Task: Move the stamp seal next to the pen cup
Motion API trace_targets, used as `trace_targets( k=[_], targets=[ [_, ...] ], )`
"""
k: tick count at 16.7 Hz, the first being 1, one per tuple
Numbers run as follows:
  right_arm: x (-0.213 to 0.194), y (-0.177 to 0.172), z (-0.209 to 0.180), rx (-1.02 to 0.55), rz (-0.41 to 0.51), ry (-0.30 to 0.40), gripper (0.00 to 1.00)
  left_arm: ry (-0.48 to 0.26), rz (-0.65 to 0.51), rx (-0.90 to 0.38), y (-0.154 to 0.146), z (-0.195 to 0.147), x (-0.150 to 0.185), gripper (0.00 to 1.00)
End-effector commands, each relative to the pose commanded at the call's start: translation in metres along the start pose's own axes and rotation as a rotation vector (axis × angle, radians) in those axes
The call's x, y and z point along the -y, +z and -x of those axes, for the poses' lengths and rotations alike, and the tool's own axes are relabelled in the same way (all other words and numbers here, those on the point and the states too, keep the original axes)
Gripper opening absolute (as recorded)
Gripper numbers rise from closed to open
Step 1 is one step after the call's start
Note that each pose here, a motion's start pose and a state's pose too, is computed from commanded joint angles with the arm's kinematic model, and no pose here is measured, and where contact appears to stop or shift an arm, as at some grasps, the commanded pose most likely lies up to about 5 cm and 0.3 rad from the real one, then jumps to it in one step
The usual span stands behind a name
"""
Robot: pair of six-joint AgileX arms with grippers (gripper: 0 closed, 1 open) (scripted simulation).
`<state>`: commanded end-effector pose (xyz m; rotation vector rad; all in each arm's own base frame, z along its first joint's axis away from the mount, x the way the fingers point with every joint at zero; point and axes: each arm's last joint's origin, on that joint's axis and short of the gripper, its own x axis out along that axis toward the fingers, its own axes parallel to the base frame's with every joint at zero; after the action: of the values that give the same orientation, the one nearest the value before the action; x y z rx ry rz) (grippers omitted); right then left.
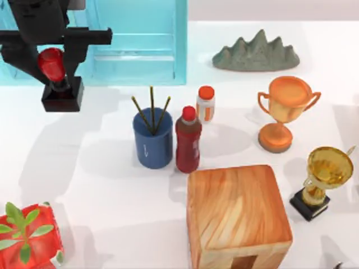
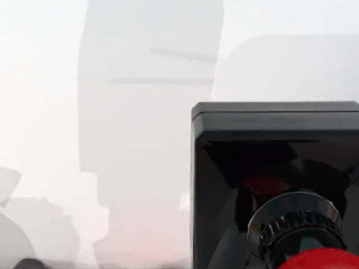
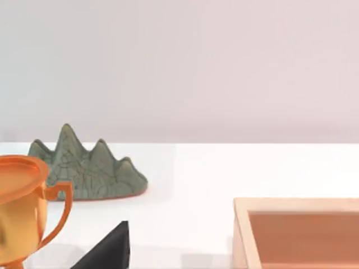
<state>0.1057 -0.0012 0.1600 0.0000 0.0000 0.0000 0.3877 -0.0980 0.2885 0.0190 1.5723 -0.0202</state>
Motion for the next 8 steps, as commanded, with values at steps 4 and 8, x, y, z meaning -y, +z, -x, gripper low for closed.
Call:
trace_targets(
  k=[4, 8],
  targets=[
    [0.0, 0.0, 0.0, 0.0, 0.0, 0.0, 1.0, -0.002, 0.001, -0.002, -0.01, 0.003, 0.03, 0.0],
    [0.0, 0.0, 0.0, 0.0, 0.0, 0.0, 1.0, -0.004, 0.005, 0.001, -0.017, 0.005, 0.047, 0.0]
  ],
)
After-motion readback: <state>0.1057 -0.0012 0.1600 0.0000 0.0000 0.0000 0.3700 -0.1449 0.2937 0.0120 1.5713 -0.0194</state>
